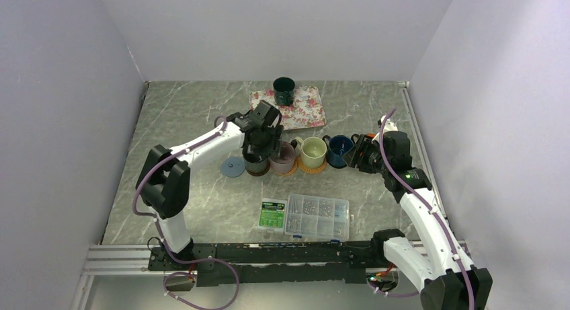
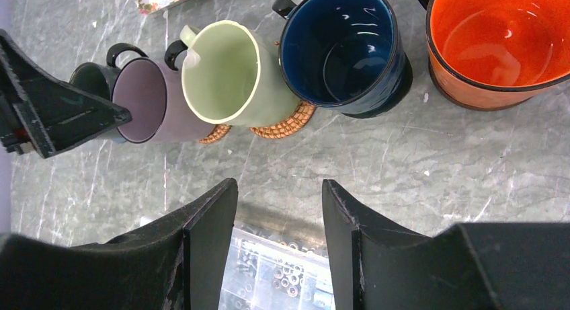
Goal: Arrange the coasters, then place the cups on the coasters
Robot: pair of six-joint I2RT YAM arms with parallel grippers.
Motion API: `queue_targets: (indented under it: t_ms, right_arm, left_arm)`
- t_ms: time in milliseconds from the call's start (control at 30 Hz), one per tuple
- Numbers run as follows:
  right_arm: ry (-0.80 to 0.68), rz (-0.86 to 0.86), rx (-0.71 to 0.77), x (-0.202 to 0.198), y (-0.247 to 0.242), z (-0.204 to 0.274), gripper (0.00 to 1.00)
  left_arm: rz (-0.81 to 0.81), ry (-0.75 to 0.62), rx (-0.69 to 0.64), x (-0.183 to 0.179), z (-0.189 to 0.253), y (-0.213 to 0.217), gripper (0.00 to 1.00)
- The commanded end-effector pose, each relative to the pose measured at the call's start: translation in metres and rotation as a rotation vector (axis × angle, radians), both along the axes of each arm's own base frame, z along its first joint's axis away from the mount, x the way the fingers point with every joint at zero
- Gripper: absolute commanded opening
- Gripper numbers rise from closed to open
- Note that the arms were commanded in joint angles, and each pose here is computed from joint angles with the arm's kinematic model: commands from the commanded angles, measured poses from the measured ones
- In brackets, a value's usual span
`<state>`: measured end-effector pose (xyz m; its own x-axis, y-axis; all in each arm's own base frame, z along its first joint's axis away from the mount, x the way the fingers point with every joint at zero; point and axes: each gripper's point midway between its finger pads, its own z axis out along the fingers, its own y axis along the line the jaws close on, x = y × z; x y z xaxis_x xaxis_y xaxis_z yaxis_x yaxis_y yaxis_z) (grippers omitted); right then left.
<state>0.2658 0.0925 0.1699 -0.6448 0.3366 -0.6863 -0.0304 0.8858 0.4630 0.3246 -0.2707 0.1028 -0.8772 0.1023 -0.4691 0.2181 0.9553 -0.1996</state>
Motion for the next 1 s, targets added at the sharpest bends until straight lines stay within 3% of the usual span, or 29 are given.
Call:
queue_targets:
  t_ms: [0, 300, 700, 967]
  right_arm:
    - [-0.027, 0.014, -0.004, 0.003, 0.001, 0.005, 0.54]
    - [-0.025, 0.018, -0.004, 0.002, 0.001, 0.005, 0.54]
    - [-0.022, 0.010, -0.018, -0.002, -0.002, 0.007, 0.54]
    - [-0.018, 0.008, -0.016, -0.003, -0.002, 0.008, 0.54]
  left_arm:
    - [-0.014, -0.123, -0.017, 0.011, 0.054, 0.001, 0.66]
    - [-0.043, -0.246, -0.002, 0.031, 0.082, 0.005, 0.71]
    - [-0.095, -0.228, -0.171, 0.066, 0.079, 0.000, 0.75]
    - [-0.128, -0.185, -0.182, 0.075, 0.061, -0.010, 0.75]
